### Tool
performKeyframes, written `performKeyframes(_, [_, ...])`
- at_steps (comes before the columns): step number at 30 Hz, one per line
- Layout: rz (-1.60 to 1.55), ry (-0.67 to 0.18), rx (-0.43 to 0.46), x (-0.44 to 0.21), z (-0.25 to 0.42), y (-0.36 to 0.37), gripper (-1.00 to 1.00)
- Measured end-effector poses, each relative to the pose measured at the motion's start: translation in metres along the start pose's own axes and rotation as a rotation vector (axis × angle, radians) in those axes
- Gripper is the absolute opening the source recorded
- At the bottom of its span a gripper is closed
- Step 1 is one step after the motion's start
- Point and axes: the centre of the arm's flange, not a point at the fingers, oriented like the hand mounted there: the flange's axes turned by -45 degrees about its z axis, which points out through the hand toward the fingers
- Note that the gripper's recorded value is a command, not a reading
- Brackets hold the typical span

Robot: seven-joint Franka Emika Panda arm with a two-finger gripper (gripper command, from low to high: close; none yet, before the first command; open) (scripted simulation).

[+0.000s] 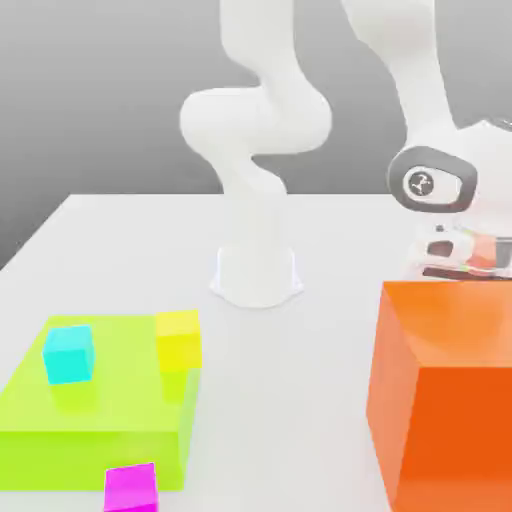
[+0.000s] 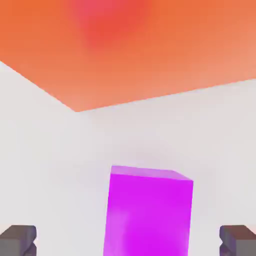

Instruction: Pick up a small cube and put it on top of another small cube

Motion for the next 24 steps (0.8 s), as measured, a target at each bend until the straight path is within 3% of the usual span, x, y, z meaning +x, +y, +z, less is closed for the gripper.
performKeyframes(13, [0.017,-0.009,0.012,0.0,0.061,0.001,0.0])
performKeyframes(14, [0.016,-0.008,0.008,0.0,0.065,0.003,-1.0])
performKeyframes(24, [0.019,-0.009,0.021,0.001,0.048,-0.001,-1.0])
